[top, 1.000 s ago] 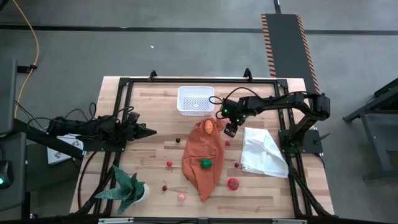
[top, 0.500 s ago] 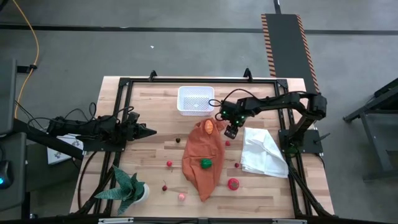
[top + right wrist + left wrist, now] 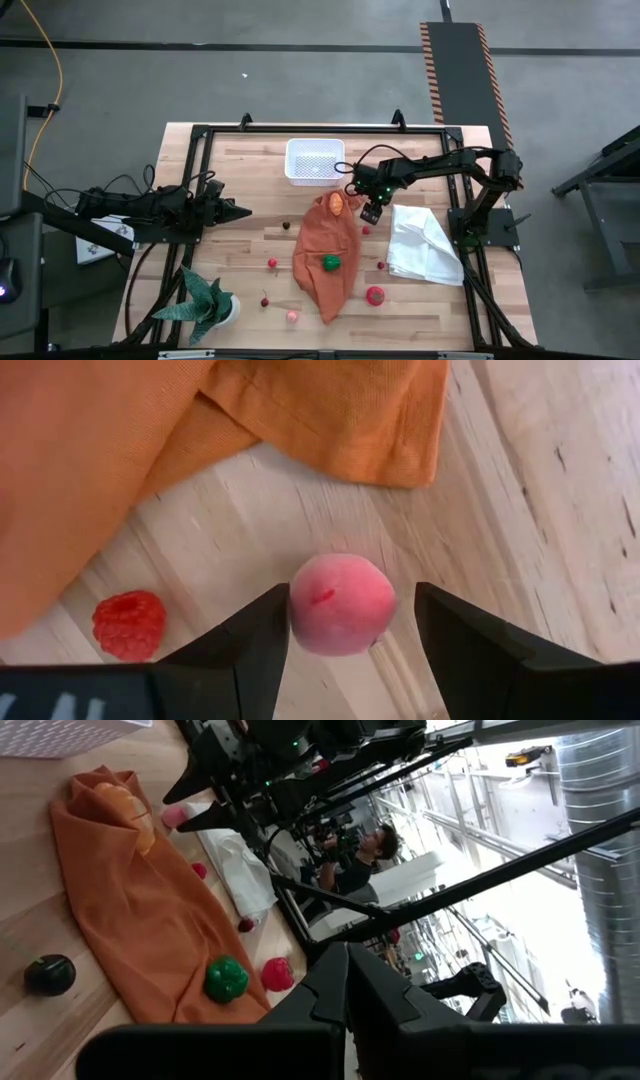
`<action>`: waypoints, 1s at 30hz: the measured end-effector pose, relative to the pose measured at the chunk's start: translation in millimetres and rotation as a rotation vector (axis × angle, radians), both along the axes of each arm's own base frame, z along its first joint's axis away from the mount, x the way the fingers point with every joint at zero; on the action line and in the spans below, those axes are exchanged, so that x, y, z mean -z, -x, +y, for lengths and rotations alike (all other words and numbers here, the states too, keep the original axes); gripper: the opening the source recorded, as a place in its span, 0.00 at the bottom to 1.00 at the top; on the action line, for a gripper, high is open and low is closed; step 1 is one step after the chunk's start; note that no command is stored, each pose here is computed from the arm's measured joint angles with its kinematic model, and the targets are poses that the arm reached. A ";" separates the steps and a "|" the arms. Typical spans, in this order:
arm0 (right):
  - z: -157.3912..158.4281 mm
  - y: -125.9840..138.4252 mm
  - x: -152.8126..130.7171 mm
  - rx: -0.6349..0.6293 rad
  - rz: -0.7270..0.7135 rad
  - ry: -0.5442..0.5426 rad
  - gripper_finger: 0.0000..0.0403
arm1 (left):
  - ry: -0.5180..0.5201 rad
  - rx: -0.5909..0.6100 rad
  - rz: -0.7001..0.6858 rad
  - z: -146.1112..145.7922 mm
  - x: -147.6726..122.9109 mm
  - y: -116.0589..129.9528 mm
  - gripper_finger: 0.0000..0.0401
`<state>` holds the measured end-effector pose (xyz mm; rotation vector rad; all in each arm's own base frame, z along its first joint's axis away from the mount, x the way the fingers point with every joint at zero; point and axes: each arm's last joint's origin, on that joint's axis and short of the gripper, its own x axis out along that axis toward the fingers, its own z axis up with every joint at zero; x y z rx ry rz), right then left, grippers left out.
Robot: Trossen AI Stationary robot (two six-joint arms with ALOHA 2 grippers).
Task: Pick and placing Produce into tupperware
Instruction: Put the top pink peach into the white basket
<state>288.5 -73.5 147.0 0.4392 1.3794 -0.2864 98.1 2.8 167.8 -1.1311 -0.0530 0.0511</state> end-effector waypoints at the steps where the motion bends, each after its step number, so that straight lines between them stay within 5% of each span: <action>1: -0.1 -0.3 -0.1 0.000 -0.003 0.001 0.51 | 0.000 0.000 0.000 0.0 -0.1 0.0 0.00; 30: 0.2 -2.0 -0.8 -0.014 -0.027 -0.017 0.33 | 0.000 0.000 0.000 0.0 0.0 0.0 0.00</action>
